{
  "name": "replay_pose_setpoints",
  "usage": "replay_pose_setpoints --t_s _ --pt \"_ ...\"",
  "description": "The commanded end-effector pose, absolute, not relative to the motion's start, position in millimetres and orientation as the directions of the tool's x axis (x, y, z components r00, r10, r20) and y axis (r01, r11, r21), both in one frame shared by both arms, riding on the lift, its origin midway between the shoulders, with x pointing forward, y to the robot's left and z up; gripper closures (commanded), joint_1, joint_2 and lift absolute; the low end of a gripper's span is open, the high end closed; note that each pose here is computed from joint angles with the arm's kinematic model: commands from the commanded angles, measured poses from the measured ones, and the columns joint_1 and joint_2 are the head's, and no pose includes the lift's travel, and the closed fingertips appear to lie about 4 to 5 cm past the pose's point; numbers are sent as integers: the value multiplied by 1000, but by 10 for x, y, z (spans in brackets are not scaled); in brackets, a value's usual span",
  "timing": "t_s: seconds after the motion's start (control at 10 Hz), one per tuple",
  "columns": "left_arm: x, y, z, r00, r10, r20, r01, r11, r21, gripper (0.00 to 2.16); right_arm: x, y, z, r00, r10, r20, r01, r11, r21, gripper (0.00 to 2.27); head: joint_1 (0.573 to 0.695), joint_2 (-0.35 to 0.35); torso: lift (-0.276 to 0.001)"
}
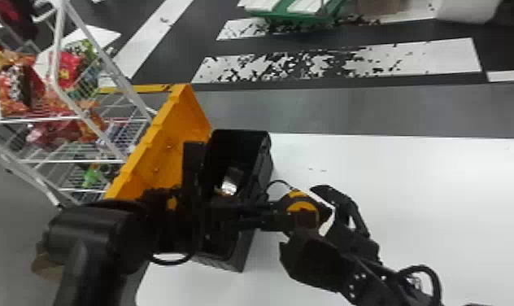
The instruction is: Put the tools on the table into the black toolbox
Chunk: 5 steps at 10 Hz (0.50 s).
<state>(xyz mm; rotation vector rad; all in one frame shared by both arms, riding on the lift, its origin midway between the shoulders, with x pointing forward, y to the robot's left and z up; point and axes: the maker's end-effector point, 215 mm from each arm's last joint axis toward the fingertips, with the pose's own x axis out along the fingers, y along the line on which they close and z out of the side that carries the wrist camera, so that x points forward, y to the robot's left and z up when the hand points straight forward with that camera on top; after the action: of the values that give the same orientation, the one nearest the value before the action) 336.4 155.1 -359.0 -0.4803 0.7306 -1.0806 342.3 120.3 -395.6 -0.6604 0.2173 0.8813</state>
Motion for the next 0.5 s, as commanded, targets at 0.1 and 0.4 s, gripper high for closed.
replay_pose_setpoints --t_s 0.1,0.4 --pt "3398 1606 -3640 295 -904 -309 609 427 -669 2135 3349 1143 -3875 639 640 -426 -766 478 -430 46 695 350 -39" --pt "3571 1809 -3773 371 -867 -334 612 498 -614 2135 3259 865 -3888 668 604 -434 -744 537 -397 49 695 350 -39"
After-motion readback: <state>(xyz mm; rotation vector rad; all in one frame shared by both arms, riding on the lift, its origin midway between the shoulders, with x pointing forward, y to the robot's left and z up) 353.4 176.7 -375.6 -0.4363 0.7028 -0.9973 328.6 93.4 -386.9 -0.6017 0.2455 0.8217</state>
